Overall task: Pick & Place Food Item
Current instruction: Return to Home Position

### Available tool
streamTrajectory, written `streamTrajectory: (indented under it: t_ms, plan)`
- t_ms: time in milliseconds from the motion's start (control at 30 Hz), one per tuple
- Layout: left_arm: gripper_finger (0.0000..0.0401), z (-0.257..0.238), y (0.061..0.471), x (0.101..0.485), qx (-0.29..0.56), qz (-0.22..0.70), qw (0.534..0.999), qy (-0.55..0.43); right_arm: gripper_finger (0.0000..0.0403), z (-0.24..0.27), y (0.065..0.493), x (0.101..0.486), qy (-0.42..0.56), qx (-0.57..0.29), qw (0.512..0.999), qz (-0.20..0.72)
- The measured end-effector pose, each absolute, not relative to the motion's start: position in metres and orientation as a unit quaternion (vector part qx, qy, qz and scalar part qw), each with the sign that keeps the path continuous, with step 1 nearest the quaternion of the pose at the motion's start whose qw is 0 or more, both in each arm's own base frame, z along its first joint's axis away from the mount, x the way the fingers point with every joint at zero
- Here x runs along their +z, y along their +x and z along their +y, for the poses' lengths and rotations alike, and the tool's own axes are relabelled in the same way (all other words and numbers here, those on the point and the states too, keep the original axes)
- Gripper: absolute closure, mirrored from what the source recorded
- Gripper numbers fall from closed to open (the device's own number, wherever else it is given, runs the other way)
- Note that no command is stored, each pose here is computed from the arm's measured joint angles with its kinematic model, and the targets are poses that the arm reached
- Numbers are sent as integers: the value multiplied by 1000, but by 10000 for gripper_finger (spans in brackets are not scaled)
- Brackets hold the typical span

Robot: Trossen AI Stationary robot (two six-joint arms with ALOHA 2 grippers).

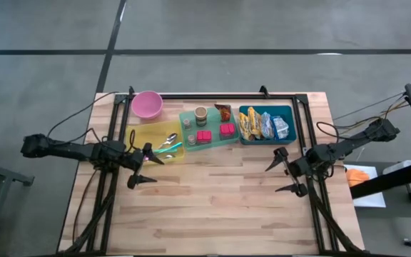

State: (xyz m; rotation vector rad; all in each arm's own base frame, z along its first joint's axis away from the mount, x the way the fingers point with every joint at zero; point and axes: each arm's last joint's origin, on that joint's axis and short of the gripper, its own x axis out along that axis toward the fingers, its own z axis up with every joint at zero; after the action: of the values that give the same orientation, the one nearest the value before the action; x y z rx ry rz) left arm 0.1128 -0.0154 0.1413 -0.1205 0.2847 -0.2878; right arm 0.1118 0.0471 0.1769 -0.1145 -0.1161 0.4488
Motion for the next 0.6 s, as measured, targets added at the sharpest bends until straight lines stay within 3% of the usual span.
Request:
streamTrajectory:
  t_ms: [133, 600]
  plan:
    - [20, -15, 113, 141, -143, 141, 978, -60, 31, 47, 112, 177, 6, 228, 973, -44]
    - [20, -15, 113, 141, -143, 141, 978, -60, 31, 47, 112, 179, 73, 229, 970, -41]
